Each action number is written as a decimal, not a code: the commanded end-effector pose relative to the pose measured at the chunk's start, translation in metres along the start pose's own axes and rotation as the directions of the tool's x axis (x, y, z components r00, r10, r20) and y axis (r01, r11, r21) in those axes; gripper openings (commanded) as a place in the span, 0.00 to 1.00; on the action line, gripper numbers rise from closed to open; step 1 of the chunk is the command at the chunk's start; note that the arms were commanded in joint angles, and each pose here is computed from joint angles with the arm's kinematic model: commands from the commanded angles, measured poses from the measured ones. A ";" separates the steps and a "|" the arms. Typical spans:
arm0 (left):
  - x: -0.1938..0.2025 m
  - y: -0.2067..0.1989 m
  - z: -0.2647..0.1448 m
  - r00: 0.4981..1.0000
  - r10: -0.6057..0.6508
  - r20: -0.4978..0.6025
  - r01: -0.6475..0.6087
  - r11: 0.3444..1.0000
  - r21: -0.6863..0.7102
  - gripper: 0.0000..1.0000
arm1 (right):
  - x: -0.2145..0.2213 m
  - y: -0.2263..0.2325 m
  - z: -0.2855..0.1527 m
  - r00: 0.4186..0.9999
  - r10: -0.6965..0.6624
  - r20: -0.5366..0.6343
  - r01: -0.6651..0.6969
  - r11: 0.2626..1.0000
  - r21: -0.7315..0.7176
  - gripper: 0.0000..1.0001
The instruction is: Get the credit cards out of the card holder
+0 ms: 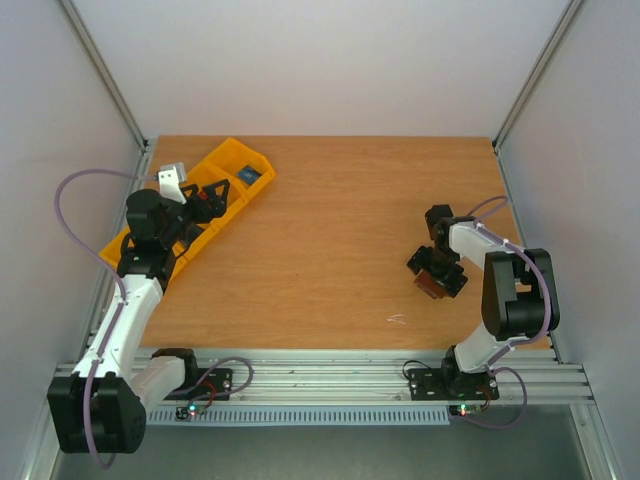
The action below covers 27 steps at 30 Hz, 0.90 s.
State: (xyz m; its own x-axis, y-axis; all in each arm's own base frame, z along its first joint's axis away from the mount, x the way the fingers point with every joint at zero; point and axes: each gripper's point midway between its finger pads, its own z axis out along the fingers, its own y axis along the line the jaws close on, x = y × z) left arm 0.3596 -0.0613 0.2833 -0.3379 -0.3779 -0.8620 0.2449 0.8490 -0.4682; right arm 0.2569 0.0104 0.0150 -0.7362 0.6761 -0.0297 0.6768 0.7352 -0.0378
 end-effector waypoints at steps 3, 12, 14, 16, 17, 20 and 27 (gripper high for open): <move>0.000 -0.006 -0.001 1.000 0.026 0.012 -0.027 0.999 0.027 0.99 | -0.003 -0.004 0.012 0.999 0.037 0.007 -0.037 0.999 0.032 0.99; -0.001 -0.004 0.001 0.999 0.037 0.013 -0.037 0.999 0.021 0.99 | 0.001 -0.003 0.013 1.000 0.008 -0.002 -0.008 1.000 0.017 0.82; -0.001 -0.004 0.001 0.999 0.037 0.013 -0.037 0.999 0.022 0.99 | -0.001 0.000 0.010 1.000 -0.005 0.006 0.005 1.000 -0.001 0.79; -0.001 -0.005 0.001 0.999 0.036 0.013 -0.037 0.999 0.029 0.99 | -0.003 0.005 0.005 0.999 -0.029 0.019 0.029 0.999 -0.022 0.75; -0.001 -0.007 0.001 0.999 0.038 0.014 -0.038 0.999 0.037 0.99 | -0.004 0.008 0.001 0.998 -0.047 0.029 0.048 0.998 -0.032 0.74; 0.003 -0.024 0.003 0.999 0.052 0.004 -0.052 0.994 0.101 0.99 | -0.010 0.023 -0.016 0.991 -0.117 0.072 0.122 0.989 -0.082 0.71; 0.010 -0.068 0.010 0.996 0.087 -0.025 -0.078 0.963 0.259 0.99 | -0.004 0.107 -0.093 0.869 -0.375 0.324 0.468 0.834 -0.291 0.66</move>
State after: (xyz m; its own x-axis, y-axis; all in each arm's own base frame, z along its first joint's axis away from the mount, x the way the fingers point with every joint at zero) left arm 0.3518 -0.1002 0.2870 -0.3646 -0.3238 -0.8730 0.3760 0.8065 -0.4562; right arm 0.2884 0.0435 0.0410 -0.8624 0.4920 -0.1191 0.4839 0.8703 0.0914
